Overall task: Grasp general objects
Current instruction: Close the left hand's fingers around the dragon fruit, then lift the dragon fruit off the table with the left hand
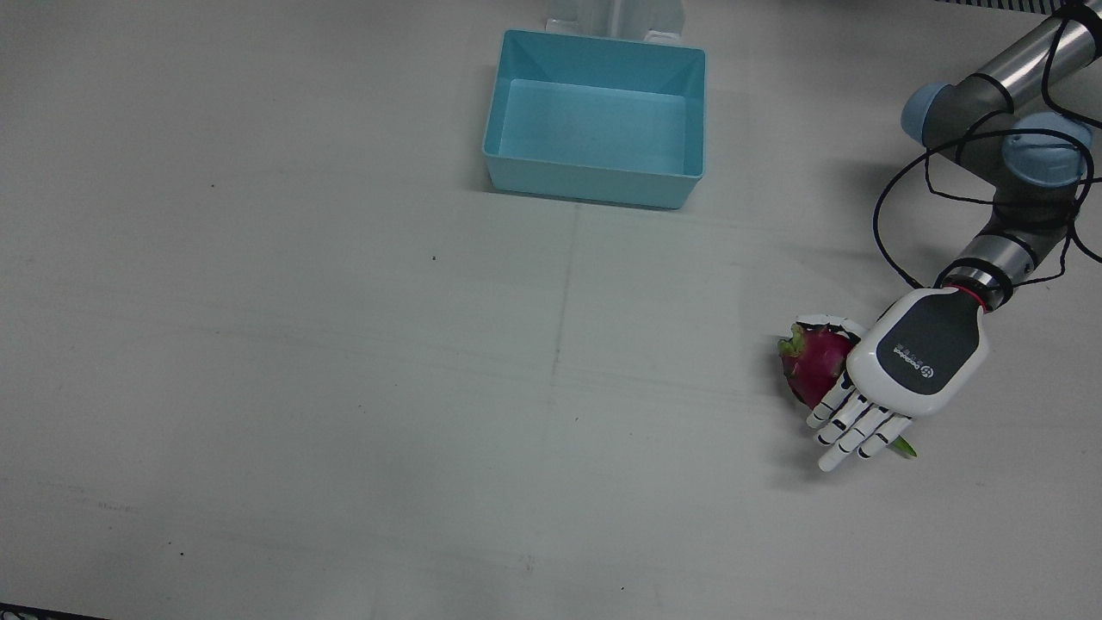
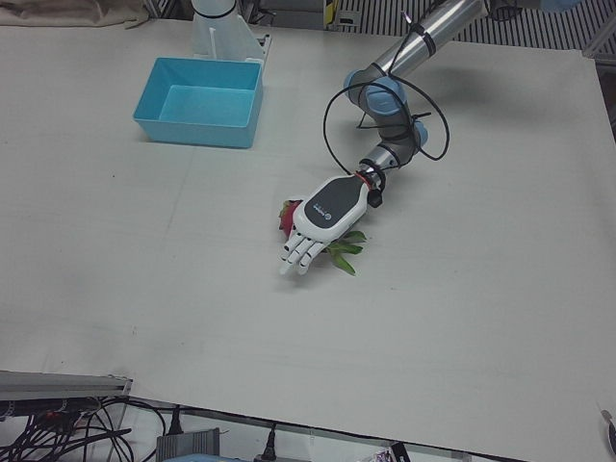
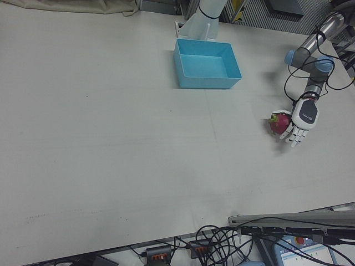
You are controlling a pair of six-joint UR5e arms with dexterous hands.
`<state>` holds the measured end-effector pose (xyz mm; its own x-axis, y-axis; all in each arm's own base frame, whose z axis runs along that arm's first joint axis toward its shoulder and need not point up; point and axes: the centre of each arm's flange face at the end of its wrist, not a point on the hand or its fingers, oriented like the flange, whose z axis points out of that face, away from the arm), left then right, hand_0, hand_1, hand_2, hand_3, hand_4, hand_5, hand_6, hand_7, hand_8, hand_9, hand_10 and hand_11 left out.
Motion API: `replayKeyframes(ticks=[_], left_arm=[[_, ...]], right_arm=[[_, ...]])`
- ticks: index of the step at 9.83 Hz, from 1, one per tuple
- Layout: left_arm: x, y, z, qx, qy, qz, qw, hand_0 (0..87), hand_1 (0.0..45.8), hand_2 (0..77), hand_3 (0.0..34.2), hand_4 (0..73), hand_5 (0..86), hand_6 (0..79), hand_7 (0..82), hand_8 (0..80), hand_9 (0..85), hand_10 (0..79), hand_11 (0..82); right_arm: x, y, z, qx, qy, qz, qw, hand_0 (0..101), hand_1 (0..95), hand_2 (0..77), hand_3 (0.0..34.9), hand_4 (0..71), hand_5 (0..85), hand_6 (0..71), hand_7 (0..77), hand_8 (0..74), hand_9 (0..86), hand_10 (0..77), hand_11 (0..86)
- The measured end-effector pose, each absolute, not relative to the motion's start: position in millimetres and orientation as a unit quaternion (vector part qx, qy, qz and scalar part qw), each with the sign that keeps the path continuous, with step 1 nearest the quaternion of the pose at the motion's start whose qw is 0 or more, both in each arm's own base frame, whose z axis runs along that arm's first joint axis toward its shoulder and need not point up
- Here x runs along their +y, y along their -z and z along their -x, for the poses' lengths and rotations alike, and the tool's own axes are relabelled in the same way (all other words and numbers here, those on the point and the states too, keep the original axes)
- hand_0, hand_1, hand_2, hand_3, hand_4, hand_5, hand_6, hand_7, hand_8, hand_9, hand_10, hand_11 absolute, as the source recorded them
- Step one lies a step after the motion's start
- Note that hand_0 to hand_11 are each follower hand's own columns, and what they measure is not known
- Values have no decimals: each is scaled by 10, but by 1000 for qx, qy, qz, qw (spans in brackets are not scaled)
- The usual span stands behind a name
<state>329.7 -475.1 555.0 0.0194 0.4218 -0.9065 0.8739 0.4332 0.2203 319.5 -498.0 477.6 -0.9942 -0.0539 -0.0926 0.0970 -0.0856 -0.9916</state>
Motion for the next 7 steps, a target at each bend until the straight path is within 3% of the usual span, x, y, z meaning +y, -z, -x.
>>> replayKeyframes(ticks=[1, 2, 5, 7], left_arm=[[-4750, -5452, -3268, 671, 218, -488, 514, 24, 0, 235, 0, 442, 218, 55, 485, 147, 109, 147, 289], [-4725, -5302, -3211, 679, 220, -488, 502, 24, 0, 235, 0, 442, 218, 55, 485, 147, 109, 147, 289], [-4786, -4740, -2832, 727, 281, -434, 452, 124, 0, 235, 0, 442, 224, 38, 447, 120, 82, 147, 300], [-5007, -4545, -2509, 758, 345, -372, 410, 129, 0, 235, 0, 442, 224, 38, 442, 125, 76, 147, 300]], right_arm=[[-4980, -4776, -3195, 674, 737, -16, 51, 1, 60, 16, 0, 0, 742, 0, 0, 0, 11, 0, 11], [-4980, -4776, -3195, 674, 737, -16, 51, 1, 60, 16, 0, 0, 742, 0, 0, 0, 11, 0, 11], [-4980, -4777, -3195, 674, 737, -16, 51, 0, 60, 16, 0, 0, 742, 0, 0, 0, 11, 0, 11], [-4980, -4777, -3195, 674, 737, -16, 51, 1, 60, 16, 0, 0, 742, 0, 0, 0, 16, 0, 11]])
